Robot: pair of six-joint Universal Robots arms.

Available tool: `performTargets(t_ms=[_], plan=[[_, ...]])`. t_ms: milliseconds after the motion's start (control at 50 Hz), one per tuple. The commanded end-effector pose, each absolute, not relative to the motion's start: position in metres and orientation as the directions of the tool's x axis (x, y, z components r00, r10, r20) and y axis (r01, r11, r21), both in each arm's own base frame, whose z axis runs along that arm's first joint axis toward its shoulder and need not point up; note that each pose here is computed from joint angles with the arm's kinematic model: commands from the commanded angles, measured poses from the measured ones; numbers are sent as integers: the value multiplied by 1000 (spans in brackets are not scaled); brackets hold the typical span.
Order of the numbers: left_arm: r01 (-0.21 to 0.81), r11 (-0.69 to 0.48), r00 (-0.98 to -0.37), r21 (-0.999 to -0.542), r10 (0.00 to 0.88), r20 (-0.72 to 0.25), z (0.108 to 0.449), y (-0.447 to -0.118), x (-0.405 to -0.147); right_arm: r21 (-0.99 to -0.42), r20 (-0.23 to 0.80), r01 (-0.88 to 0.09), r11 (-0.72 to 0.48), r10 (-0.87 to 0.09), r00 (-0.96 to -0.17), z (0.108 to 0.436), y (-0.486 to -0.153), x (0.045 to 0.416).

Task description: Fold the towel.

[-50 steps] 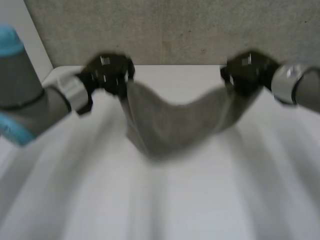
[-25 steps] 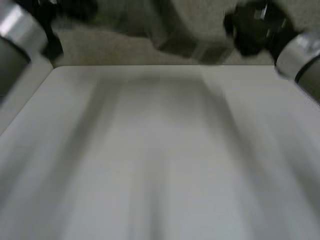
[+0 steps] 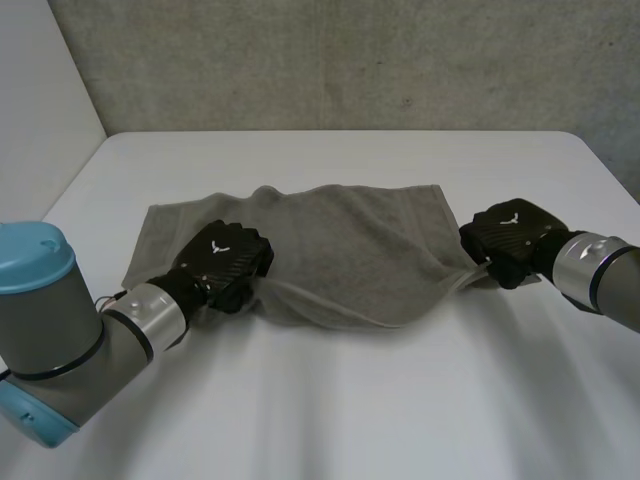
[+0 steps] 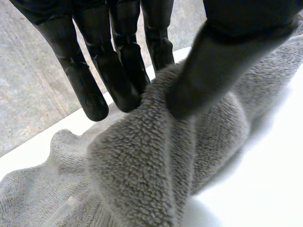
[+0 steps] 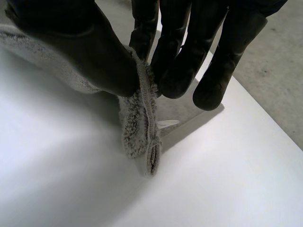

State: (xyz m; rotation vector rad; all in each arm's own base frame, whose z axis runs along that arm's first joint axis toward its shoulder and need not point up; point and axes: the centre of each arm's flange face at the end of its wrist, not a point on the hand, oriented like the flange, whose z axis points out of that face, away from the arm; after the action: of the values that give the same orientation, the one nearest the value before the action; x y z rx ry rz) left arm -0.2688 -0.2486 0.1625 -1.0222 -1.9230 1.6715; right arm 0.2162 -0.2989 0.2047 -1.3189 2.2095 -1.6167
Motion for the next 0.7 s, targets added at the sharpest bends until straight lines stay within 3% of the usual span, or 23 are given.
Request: performTargets(t_ms=[20,360,520,560,700], plan=[[263,15,-666,-965,726,-170,163,-256,-267,-844,362,-530,78,-647,-671,213,-307,208],[248,-7,-732,-969,654,-192,188,-296,-241,-871,326,-479,110,-599,-731,210,-319,199],[313,45,-659,-949,730,-182,174,-316,-238,-869,319,-479,121,-603,-731,206,-318,198],[354,64,-605,-933,776,-177,166,-318,-239,-868,314,-478,131,-601,-735,204,-318,195],[459,77,-530,-885,823,-203,151,-324,-240,-866,309,-479,143,-602,-737,200,-319,194]])
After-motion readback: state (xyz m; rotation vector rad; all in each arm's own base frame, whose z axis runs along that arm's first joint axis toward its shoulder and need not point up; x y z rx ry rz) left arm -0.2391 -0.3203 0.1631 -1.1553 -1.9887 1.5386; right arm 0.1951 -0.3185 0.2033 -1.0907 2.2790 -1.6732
